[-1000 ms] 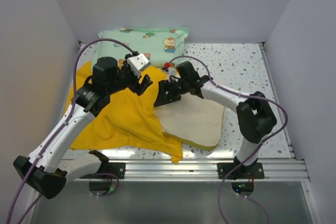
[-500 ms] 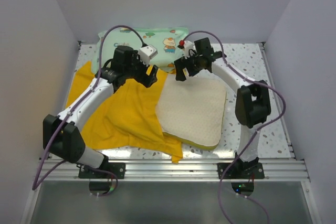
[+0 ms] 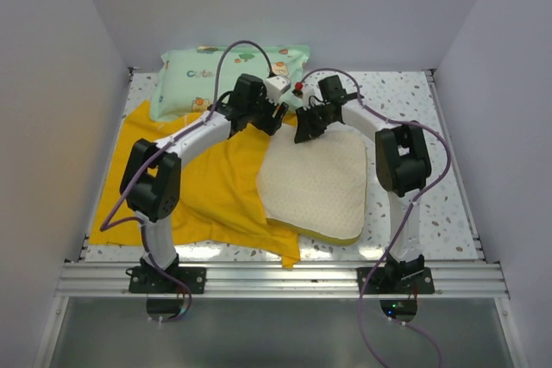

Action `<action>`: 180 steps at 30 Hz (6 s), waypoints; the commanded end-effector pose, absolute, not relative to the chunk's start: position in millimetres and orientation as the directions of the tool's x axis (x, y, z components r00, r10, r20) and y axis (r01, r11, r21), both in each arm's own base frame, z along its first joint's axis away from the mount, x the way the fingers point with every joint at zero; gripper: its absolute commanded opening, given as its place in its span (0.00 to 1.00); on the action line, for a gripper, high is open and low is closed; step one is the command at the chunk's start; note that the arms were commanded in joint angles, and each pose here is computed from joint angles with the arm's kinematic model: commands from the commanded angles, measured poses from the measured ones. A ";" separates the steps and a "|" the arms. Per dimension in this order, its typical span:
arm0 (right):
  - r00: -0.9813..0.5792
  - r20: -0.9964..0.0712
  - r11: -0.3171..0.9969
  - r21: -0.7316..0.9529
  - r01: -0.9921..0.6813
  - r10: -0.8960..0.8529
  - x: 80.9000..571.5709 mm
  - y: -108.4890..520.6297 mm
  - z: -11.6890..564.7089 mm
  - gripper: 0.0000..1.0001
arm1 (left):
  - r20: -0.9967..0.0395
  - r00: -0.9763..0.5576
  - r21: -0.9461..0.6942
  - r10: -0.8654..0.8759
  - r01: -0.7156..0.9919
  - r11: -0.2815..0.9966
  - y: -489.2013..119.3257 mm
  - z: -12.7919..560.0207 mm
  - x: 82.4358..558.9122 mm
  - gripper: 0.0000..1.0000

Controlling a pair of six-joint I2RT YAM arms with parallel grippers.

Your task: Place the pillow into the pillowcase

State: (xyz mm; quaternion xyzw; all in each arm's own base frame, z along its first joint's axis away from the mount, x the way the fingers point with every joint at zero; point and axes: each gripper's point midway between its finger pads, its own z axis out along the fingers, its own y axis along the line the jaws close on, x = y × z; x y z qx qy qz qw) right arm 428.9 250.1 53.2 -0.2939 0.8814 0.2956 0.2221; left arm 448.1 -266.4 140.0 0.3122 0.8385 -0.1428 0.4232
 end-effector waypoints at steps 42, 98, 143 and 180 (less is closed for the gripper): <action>-0.764 -0.628 0.197 0.776 -0.599 0.148 365.1 308.9 253.0 0.00 | -0.697 -0.696 -0.707 -0.172 0.627 0.328 -373.5 236.7 388.6 0.00; -0.419 -0.427 0.340 0.252 -0.906 -0.801 164.2 330.7 52.4 0.70 | -0.791 -0.466 -0.071 0.396 0.713 0.697 -76.4 206.6 266.7 0.98; -0.715 -0.579 0.209 0.701 -0.682 -0.393 239.5 390.2 170.4 0.00 | -0.592 0.663 0.460 0.459 0.745 -0.483 -343.8 136.2 103.0 0.00; -0.679 -0.615 0.656 0.325 -0.681 -0.401 357.6 187.9 131.6 0.86 | -0.899 -0.248 0.030 0.361 0.788 0.615 -263.3 273.1 364.8 0.75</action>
